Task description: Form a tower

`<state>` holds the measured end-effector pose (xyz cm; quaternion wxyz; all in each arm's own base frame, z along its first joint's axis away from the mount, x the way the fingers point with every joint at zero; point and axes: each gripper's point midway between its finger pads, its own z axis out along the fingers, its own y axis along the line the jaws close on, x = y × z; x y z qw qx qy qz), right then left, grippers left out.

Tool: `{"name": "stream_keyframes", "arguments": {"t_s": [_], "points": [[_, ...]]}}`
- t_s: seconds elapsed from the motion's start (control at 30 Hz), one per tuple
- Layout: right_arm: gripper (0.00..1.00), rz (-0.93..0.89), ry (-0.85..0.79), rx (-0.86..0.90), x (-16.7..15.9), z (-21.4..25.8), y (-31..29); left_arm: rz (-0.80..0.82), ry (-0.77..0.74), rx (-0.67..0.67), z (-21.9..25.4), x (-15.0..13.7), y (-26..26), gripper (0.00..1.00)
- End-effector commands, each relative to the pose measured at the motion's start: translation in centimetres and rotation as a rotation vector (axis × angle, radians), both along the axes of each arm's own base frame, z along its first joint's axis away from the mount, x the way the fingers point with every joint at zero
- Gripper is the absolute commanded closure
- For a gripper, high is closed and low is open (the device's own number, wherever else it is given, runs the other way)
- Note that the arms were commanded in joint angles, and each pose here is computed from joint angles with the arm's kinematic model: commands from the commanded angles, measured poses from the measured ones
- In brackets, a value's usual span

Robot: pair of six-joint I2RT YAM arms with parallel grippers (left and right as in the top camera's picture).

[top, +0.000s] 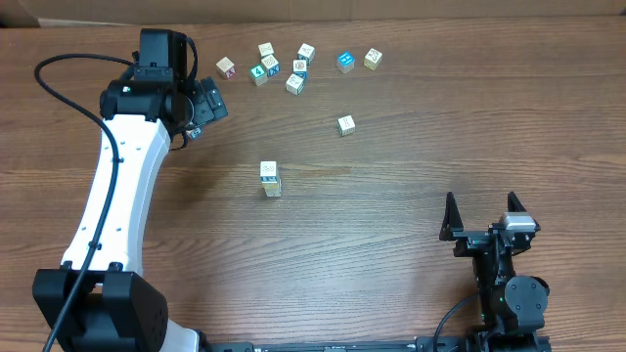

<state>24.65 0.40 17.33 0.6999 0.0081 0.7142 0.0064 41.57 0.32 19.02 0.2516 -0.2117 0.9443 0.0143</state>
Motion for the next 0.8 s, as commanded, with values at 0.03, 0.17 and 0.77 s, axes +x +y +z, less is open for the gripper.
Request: {"name": "stream_keyframes", "arguments": {"t_s": [0.03, 0.17, 0.77], "points": [[0.0, 0.005, -0.003, -0.002, 0.0, -0.2, 0.1, -0.016, -0.007, 0.013, 0.3, 0.4, 0.0, 0.01], [0.0, 0.005, -0.003, -0.002, 0.0, -0.2, 0.1, -0.019, -0.004, 0.013, 0.3, 0.3, -0.2, 0.01], [0.0, 0.005, -0.003, -0.002, 0.0, -0.2, 0.1, -0.022, 0.023, 0.012, -0.8, 0.4, -0.3, 0.0]]}}
